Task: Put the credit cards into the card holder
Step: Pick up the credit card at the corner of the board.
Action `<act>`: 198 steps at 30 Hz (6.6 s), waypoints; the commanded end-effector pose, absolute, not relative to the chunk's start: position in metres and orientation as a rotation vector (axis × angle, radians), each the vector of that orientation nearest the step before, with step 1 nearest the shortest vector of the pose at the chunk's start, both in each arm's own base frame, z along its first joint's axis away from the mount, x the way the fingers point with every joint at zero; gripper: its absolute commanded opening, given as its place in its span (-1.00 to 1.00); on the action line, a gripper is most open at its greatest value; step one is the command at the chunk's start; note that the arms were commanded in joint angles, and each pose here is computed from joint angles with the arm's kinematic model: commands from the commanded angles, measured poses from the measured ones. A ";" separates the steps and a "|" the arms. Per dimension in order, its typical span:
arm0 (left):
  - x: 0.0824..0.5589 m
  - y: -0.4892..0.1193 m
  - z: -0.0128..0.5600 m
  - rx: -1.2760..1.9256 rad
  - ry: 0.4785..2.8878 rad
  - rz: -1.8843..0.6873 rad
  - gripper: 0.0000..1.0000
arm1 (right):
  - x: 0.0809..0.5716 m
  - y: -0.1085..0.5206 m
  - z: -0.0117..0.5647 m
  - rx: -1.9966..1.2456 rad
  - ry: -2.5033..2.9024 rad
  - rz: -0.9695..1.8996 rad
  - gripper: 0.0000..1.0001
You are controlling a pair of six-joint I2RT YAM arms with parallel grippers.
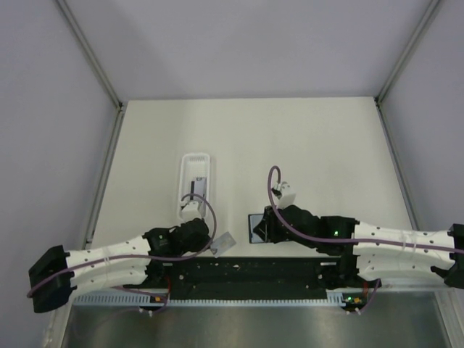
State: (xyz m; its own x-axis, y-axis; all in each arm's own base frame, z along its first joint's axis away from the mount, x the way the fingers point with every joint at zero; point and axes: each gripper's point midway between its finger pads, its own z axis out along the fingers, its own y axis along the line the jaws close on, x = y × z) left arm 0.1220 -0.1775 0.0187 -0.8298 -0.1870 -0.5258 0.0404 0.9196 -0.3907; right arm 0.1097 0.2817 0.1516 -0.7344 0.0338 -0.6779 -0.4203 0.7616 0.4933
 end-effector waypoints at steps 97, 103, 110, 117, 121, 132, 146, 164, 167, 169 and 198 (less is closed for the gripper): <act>0.076 -0.221 0.015 0.096 2.534 -0.708 -1.00 | 0.061 0.340 0.004 0.288 2.508 1.284 -1.00; 0.083 -0.218 0.035 0.036 2.484 -0.735 -1.00 | 0.062 0.344 0.028 0.254 2.419 1.397 -1.00; 0.102 -0.210 0.111 -0.020 2.280 -0.849 -0.33 | 0.068 0.337 0.054 0.144 2.390 1.305 -1.00; 0.111 -0.213 0.186 -0.042 1.973 -1.130 0.01 | 0.084 0.319 0.127 -0.035 2.224 1.390 -1.00; 0.108 -0.218 0.212 -0.014 1.830 -1.259 0.12 | 0.079 0.311 0.167 -0.155 2.114 1.544 -1.00; 0.095 -0.245 0.237 0.115 1.789 -1.360 0.18 | 0.053 0.311 0.224 -0.320 1.916 1.859 -1.00; 0.084 -0.259 0.250 0.151 1.745 -1.474 -0.43 | 0.054 0.311 0.226 -0.302 1.899 1.873 -1.00; 0.073 -0.274 0.249 0.179 1.765 -1.569 -1.00 | 0.078 0.292 0.240 -0.168 1.782 1.763 -0.30; 0.072 -0.276 0.250 0.178 1.755 -1.586 -1.00 | 0.078 0.295 0.239 -0.177 1.792 1.759 -0.29; 0.071 -0.277 0.251 0.177 1.749 -1.597 -1.00 | 0.078 0.297 0.239 -0.184 1.794 1.764 -0.29; 0.086 -0.272 0.242 0.111 1.773 -1.509 -0.20 | 0.081 0.303 0.233 -0.182 1.847 1.735 -1.00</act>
State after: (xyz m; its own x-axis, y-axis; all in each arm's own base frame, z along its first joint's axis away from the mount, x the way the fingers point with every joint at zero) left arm 0.0794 -0.2744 0.2282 -0.7052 -0.3526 -0.6151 0.5339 0.3068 -0.7879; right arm 0.0688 0.3051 0.2141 -0.8461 0.2407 -0.4756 -0.4613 0.1163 0.8796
